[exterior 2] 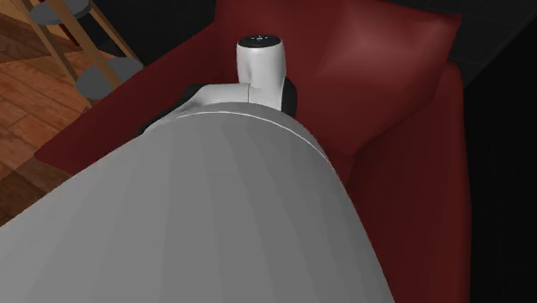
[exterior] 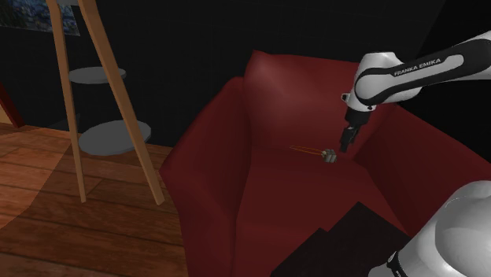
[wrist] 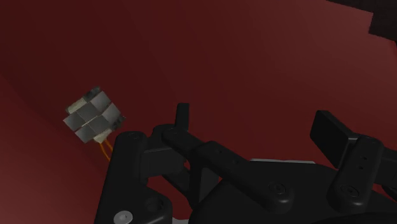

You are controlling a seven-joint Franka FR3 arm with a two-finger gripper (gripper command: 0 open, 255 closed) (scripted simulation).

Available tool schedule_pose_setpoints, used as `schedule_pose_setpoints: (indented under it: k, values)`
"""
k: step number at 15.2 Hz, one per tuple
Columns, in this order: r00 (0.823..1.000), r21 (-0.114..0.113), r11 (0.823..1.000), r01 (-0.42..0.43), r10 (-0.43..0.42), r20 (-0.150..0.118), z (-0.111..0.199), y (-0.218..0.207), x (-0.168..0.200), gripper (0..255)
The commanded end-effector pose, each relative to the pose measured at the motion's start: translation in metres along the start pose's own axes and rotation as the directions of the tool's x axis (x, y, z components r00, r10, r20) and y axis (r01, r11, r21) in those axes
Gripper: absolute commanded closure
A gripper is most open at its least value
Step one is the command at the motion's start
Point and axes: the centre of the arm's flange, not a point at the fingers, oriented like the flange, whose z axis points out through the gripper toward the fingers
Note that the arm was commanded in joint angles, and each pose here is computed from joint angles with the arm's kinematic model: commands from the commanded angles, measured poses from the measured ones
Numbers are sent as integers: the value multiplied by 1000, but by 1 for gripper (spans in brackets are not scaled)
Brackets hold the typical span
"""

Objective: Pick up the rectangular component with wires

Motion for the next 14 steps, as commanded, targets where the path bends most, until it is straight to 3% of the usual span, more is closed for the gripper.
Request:
schedule_pose_setpoints:
  k: [1,14]
  values:
    - [1000,-5,1000,27,-27,-10,17,17,9,0]
    - [981,-22,983,185,-186,-64,118,134,74,0]
